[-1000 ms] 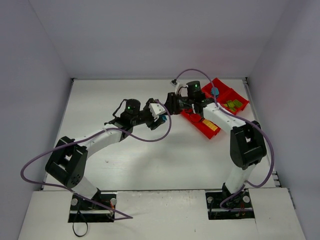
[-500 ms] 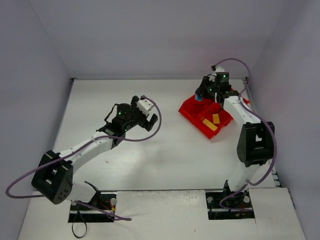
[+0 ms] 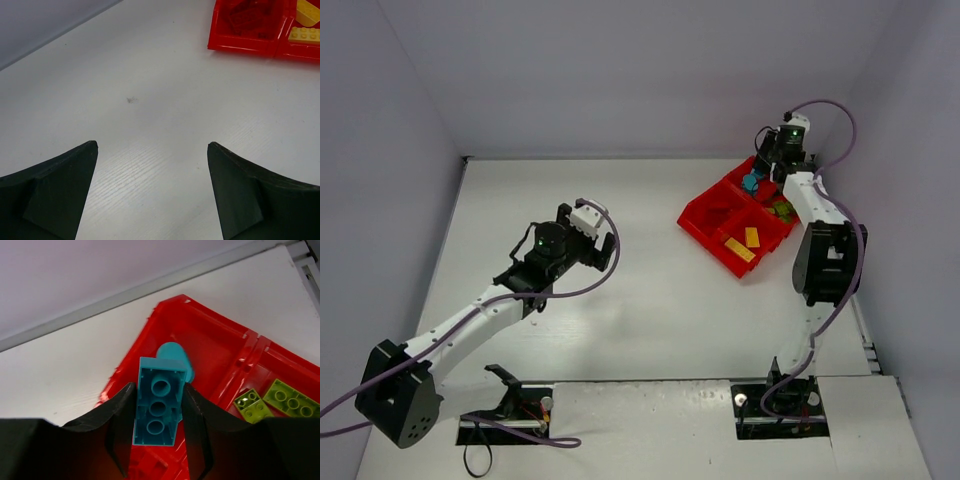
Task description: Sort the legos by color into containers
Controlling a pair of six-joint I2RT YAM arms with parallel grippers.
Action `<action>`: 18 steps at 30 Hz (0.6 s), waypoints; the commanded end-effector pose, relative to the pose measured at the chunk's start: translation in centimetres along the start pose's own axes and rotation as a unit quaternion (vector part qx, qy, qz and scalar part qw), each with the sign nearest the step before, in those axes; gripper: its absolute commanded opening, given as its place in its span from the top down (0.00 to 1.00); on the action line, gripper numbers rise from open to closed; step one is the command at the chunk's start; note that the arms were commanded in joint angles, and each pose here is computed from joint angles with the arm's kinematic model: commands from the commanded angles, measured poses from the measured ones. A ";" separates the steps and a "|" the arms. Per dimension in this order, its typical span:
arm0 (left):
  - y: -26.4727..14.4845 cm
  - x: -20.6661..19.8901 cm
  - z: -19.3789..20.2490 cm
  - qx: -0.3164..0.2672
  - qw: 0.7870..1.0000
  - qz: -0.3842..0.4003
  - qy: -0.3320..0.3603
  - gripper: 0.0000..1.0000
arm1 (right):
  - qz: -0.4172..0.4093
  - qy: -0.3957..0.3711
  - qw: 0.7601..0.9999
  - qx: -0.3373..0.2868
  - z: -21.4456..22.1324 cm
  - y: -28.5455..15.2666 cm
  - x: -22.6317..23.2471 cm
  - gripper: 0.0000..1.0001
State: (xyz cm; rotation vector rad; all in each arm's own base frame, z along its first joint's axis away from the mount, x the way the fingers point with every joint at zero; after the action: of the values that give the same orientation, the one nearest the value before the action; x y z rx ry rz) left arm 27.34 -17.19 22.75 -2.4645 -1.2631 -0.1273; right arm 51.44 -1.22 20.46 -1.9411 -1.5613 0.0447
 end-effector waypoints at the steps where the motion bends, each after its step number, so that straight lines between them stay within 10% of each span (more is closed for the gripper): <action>1: -1.1 1.2 -1.9 -0.028 0.999 -0.042 -0.012 0.16 | 0.003 0.013 0.999 -0.047 -2.8 0.9 0.2 0.66; 18: -3.5 4.2 -6.5 -0.008 0.984 -0.149 -0.097 0.16 | -0.062 -0.006 0.997 -0.054 -4.6 -4.3 1.6 0.20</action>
State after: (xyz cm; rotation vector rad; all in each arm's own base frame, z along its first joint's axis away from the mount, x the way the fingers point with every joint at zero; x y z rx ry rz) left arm 27.39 -15.32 27.33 -2.3444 -1.5497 -0.0018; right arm 51.97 -1.81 18.17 -1.8739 -1.5468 0.0798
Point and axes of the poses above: each gripper's point midway between its finger pads, its own y axis out along the fingers, its own x axis along the line the jaws close on, z = x × y, the point moved 7 cm from there along -y, back along the fingers, and after that the axes turned 9 degrees about y, right-handed, at the moved point
